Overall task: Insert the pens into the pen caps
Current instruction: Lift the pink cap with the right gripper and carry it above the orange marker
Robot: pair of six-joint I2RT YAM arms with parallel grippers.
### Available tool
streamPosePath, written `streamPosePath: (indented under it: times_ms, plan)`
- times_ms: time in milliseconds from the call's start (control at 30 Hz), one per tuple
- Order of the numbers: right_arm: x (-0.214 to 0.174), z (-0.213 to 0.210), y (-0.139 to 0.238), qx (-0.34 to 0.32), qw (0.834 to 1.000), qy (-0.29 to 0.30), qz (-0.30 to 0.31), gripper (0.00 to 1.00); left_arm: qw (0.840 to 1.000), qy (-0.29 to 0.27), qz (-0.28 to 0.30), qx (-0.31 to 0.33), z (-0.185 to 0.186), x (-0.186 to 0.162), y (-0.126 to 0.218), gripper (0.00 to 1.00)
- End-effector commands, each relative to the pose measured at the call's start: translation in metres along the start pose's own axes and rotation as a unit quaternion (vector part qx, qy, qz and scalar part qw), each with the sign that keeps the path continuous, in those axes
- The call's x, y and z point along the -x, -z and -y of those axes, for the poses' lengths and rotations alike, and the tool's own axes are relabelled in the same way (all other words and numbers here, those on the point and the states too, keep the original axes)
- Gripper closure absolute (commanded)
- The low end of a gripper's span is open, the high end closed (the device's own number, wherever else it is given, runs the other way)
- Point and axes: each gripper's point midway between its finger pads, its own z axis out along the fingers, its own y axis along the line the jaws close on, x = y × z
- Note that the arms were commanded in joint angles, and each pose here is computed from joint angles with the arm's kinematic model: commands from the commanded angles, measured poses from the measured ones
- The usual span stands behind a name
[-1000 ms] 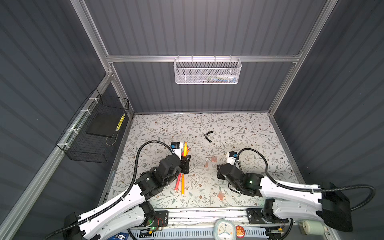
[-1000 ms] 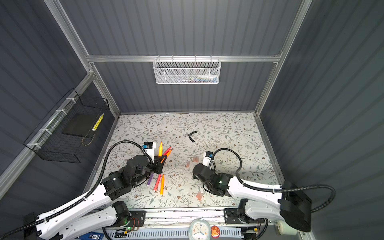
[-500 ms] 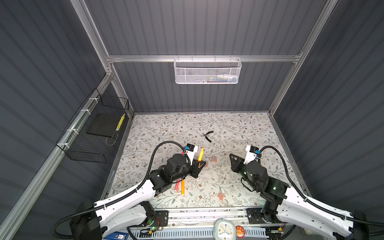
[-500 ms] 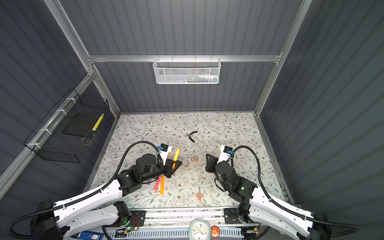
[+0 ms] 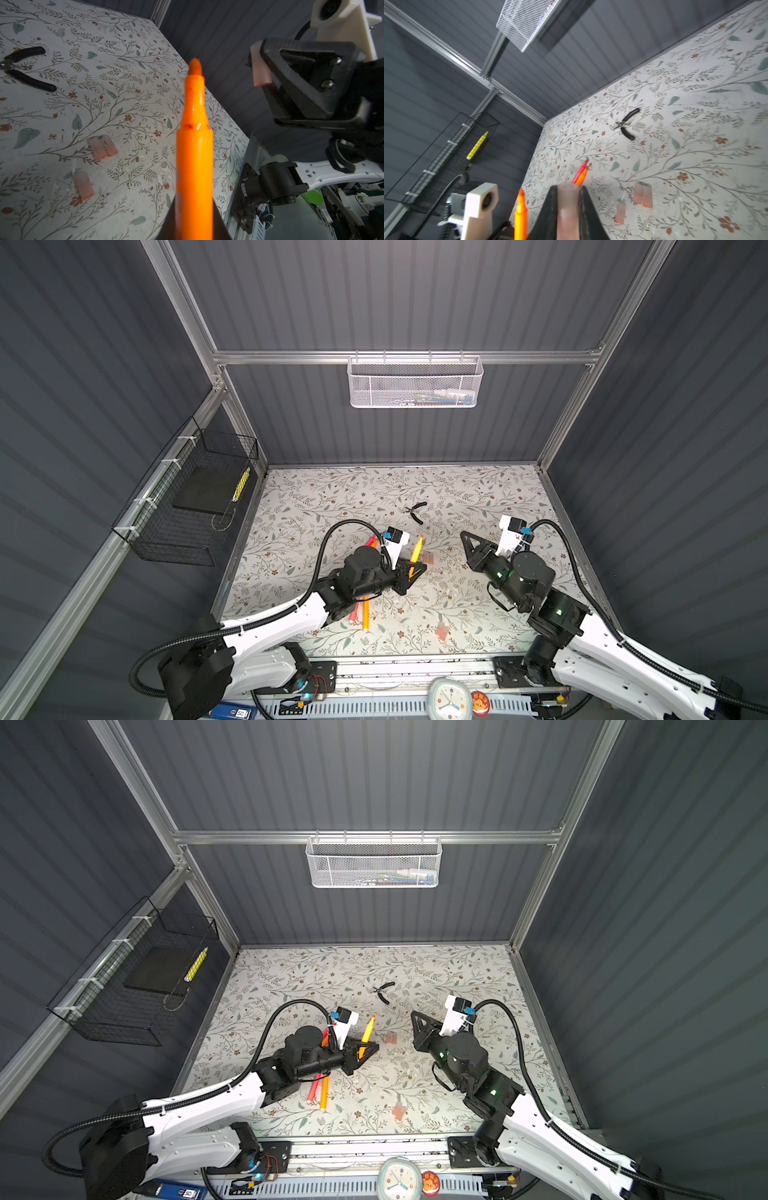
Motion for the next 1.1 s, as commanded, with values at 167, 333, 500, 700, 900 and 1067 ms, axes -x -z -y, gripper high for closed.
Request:
streamPosePath:
  times_ms: [167, 333, 500, 700, 900, 1067]
  plan:
    - [0.003, -0.049, -0.005, 0.129, 0.991, -0.041, 0.0, 1.0, 0.998, 0.006, 0.021, -0.06, 0.021, -0.003, -0.006, 1.0]
    - [-0.004, -0.057, -0.011, 0.153, 0.986, -0.06, -0.013, 1.0, 0.997, 0.012, 0.019, -0.069, 0.027, -0.012, -0.012, 1.0]
    - [-0.013, -0.054, -0.02, 0.142, 0.987, -0.068, -0.028, 1.0, 0.997, 0.008, 0.022, -0.072, 0.031, -0.01, -0.016, 1.0]
    - [-0.016, -0.047, -0.025, 0.129, 0.989, -0.068, -0.023, 1.0, 0.997, 0.001, 0.022, -0.075, 0.036, -0.008, -0.014, 1.0]
    - [-0.019, -0.041, -0.029, 0.124, 0.99, -0.068, -0.017, 1.0, 0.997, -0.003, 0.026, -0.074, 0.037, -0.005, -0.013, 1.0]
    - [-0.024, -0.031, -0.034, 0.101, 0.992, -0.068, -0.021, 1.0, 0.997, -0.005, 0.027, -0.074, 0.039, -0.003, -0.014, 1.0]
